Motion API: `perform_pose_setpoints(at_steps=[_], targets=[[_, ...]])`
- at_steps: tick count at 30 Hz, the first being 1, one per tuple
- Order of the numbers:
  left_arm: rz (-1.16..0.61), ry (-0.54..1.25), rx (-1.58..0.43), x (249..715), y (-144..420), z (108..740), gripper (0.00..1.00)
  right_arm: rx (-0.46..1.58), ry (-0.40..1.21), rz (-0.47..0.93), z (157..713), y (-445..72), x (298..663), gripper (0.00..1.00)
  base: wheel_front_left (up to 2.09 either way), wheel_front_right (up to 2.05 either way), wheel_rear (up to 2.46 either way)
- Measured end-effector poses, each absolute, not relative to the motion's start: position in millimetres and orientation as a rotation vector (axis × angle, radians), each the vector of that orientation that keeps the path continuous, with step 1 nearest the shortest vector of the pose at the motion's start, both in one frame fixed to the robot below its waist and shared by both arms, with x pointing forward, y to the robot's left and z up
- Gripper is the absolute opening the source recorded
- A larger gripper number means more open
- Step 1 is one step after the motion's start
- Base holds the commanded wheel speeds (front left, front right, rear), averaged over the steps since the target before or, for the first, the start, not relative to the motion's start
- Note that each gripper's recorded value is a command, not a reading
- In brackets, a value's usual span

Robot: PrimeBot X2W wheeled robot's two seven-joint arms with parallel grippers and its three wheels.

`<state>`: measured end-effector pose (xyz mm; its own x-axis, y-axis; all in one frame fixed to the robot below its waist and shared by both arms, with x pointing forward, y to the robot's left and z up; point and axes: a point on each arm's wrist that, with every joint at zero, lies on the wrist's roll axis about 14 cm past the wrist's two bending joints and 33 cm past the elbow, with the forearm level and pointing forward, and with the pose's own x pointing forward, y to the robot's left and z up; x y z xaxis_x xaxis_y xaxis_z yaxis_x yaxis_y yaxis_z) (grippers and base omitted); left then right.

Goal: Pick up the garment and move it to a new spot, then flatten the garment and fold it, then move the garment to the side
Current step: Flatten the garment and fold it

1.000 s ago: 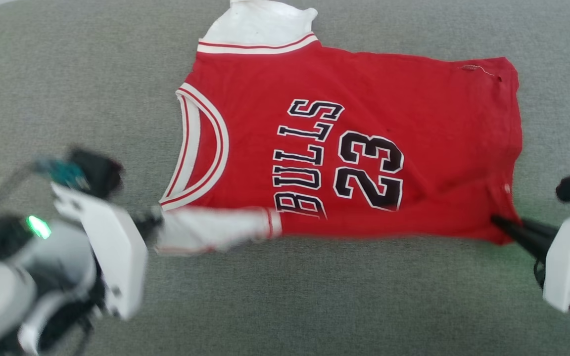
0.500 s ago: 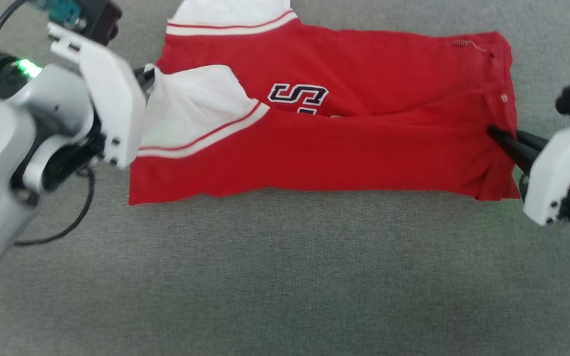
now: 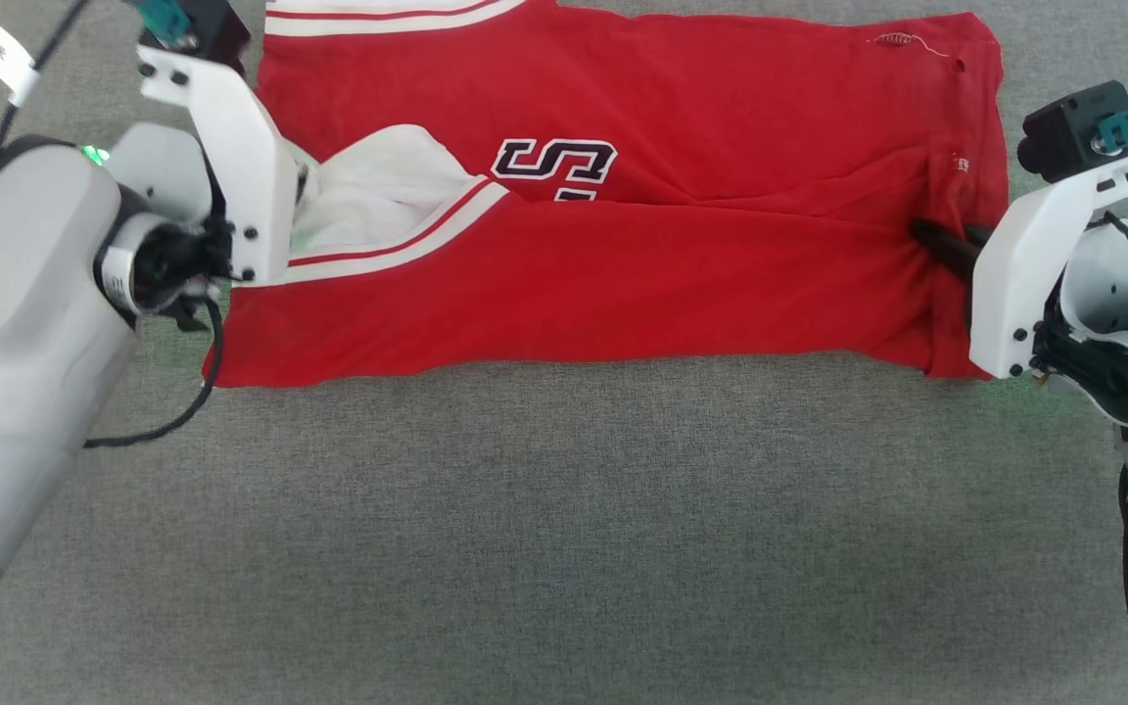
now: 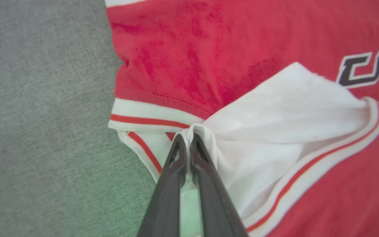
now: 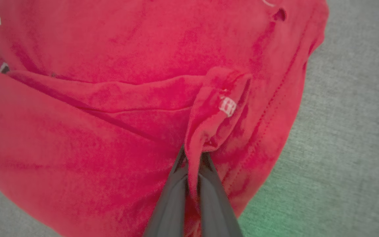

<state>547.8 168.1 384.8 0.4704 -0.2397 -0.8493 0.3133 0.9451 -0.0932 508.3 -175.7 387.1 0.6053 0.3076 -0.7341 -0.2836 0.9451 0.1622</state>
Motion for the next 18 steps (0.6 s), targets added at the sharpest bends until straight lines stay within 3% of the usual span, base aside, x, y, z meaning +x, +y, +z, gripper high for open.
perform_pose_setpoints(at_steps=[1, 11, 18], targets=[[-0.331, 1.021, 0.065, 550.4, 168.2, 386.3, 0.99, 0.03, 0.853, 0.343, 387.8, -175.7, 508.6, 1.0, 0.0, 0.0, 0.0], [-0.235, 0.966, 0.046, 560.9, 193.0, 419.9, 1.0, 0.071, 0.57, 0.296, 445.8, -192.7, 526.7, 1.0, 0.0, 0.0, 0.0], [-0.233, 0.993, 0.05, 536.8, 190.2, 432.0, 1.0, 0.107, 0.346, 0.199, 481.8, -214.4, 520.2, 1.0, 0.0, 0.0, 0.0]])
